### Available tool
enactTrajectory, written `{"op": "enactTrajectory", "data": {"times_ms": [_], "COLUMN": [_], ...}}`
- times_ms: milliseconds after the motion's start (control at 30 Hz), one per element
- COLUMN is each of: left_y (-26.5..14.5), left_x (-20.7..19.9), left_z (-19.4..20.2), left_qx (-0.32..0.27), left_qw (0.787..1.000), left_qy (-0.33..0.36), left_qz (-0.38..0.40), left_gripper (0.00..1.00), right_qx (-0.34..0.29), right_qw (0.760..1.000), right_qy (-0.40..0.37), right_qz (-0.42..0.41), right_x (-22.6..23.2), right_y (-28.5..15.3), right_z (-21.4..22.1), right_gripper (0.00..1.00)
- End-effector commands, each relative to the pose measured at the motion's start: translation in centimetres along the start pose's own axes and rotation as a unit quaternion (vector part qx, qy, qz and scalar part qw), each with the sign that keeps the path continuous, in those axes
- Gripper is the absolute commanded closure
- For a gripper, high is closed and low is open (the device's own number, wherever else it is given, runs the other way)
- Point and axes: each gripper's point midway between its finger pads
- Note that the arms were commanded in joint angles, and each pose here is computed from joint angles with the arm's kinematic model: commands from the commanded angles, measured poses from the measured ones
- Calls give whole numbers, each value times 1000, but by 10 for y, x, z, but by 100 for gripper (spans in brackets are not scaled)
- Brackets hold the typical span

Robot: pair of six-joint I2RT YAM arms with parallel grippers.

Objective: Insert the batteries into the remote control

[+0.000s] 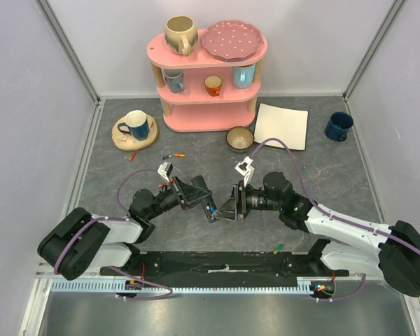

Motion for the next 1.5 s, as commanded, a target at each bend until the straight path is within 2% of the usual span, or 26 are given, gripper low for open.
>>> {"op": "enactTrajectory", "data": {"times_ms": [0, 400, 933, 1467], "left_y": [-4, -6, -7, -10], "left_x": [-52, -54, -56, -55], "left_z": [0, 0, 2, 5], "left_qx": [2, -1, 4, 9], "left_qw": [994, 994, 993, 993], "left_qy": [42, 47, 50, 50], "left_qz": [101, 103, 106, 105], "left_gripper": [98, 98, 98, 98], "right_qx": [-8, -13, -10, -24], "right_qw": [999, 997, 997, 997], "right_qy": [-1, 25, 41, 54], "right_qz": [-34, -68, -66, -57], "right_x": [10, 16, 10, 3], "right_y": [2, 4, 8, 12], "right_z": [-4, -3, -2, -12], "right_gripper": [37, 39, 54, 63]}}
Point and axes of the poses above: each gripper's point midway between its finger pads, its own y axis out along the fingers, its own x axis along the line the jaws close on, z = x × y, and after that the axes turned 3 degrees about y, right-handed
